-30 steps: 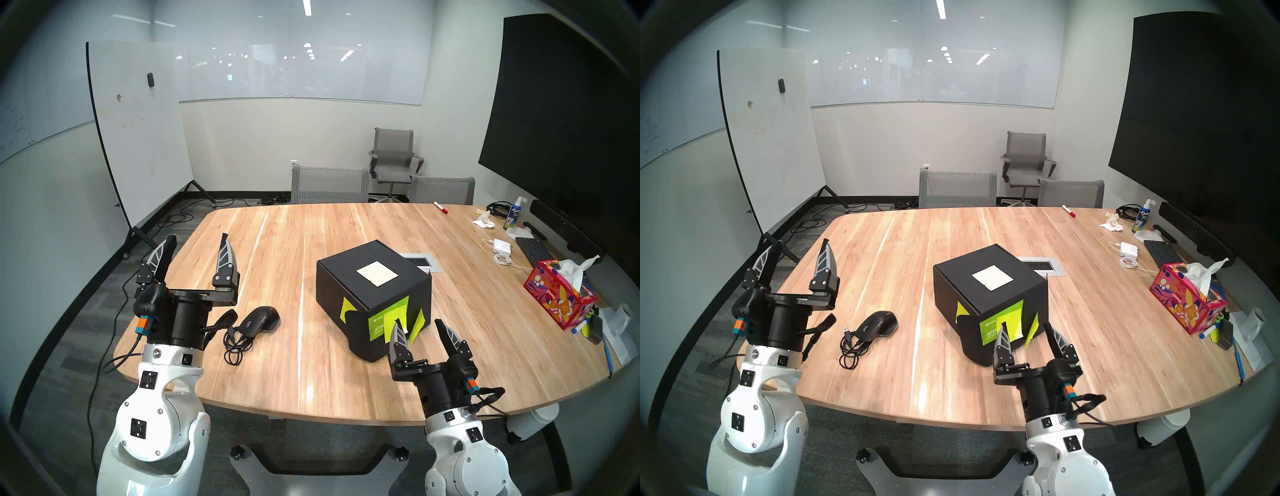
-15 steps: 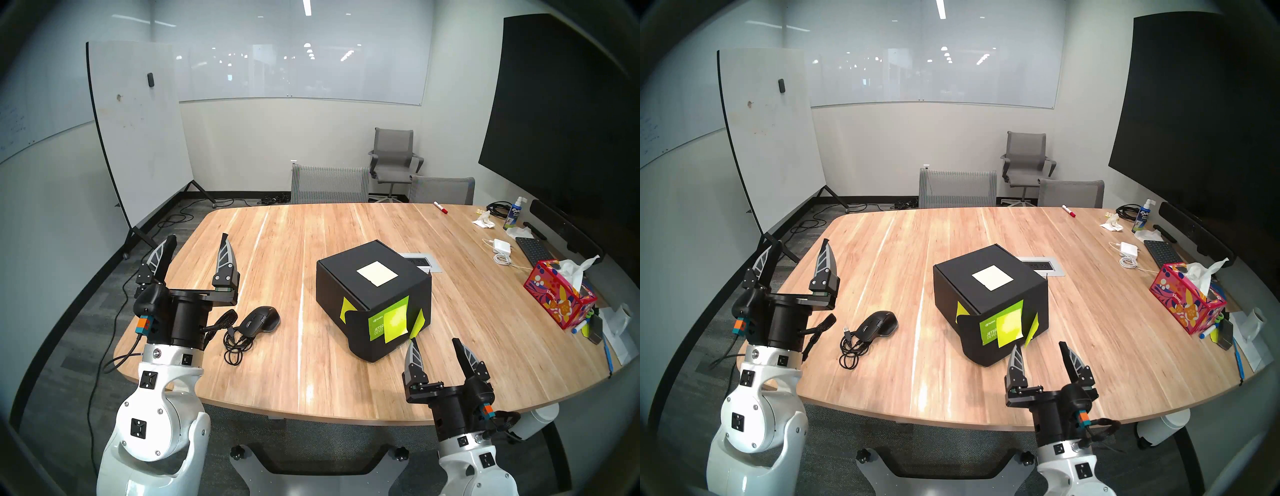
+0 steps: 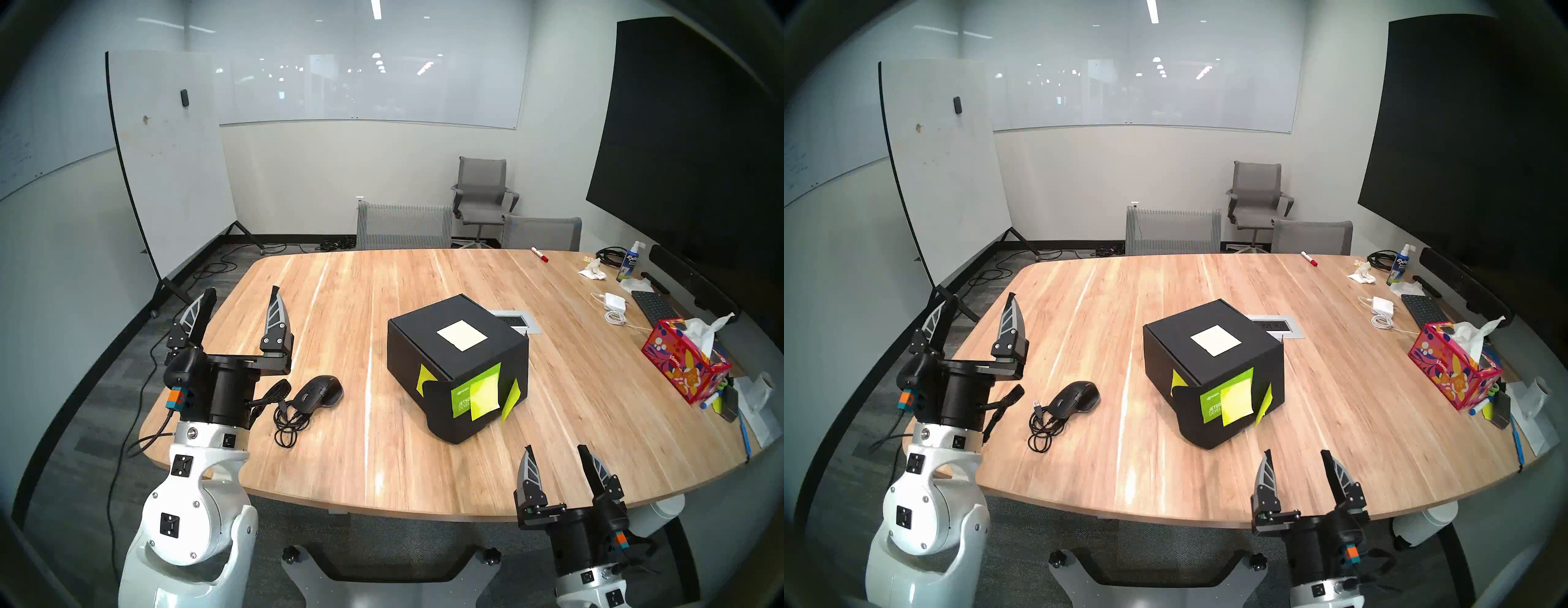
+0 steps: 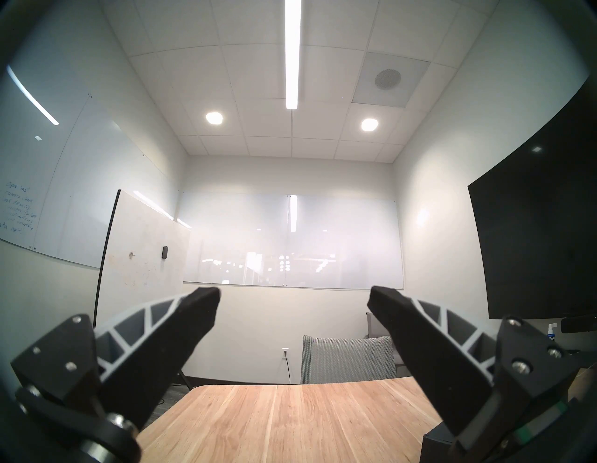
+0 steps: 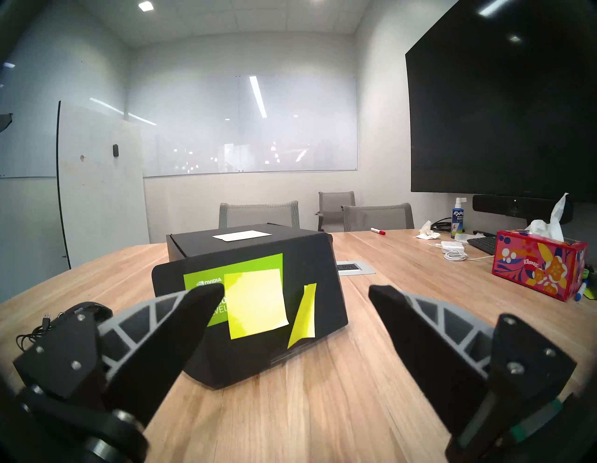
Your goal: Open the box and place the mouse inside
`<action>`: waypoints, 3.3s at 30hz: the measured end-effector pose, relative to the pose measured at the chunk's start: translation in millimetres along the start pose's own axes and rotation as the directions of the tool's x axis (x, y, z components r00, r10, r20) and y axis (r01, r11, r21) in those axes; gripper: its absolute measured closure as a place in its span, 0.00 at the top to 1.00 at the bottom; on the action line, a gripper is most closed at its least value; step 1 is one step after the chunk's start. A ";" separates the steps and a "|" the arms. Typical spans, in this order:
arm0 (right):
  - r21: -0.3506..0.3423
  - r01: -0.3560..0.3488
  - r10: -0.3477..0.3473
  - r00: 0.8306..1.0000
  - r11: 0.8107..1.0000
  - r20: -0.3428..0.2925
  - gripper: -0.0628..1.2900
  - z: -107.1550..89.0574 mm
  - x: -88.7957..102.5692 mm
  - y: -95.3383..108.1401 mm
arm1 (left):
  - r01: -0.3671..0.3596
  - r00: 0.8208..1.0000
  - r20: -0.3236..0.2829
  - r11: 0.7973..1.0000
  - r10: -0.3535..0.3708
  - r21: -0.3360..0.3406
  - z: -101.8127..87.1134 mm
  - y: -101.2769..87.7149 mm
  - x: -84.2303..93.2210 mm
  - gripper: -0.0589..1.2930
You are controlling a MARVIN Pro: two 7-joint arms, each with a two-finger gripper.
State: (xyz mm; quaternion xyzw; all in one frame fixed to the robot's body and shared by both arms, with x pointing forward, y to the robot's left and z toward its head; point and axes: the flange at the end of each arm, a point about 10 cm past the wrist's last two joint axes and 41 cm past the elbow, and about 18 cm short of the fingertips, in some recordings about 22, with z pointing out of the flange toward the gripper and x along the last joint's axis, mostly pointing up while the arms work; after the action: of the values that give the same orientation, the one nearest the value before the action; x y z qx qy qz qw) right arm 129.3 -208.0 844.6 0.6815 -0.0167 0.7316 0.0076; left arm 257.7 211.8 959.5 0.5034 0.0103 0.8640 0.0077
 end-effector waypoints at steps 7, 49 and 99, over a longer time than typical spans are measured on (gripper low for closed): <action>-0.017 0.005 -0.005 1.000 1.000 0.008 0.95 -22.6 1.3 8.6 | 0.000 1.000 0.000 1.000 0.000 0.000 0.0 0.0 0.0 0.98; -0.010 -0.023 0.023 0.999 1.000 0.044 0.95 -53.7 -16.7 26.0 | 0.000 1.000 0.001 1.000 0.000 0.000 -0.2 0.0 -0.1 0.98; 0.132 0.029 -0.056 0.977 0.991 0.204 0.95 -47.5 -6.4 44.8 | 0.000 1.000 0.001 1.000 0.000 0.000 -0.2 0.0 -0.2 0.98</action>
State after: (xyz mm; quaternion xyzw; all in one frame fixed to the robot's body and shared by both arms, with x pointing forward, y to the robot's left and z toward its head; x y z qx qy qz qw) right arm 80.9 -251.0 834.2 0.7533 0.0441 0.6558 -0.0222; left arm 257.6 211.7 959.3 0.5037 0.0102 0.8638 0.0077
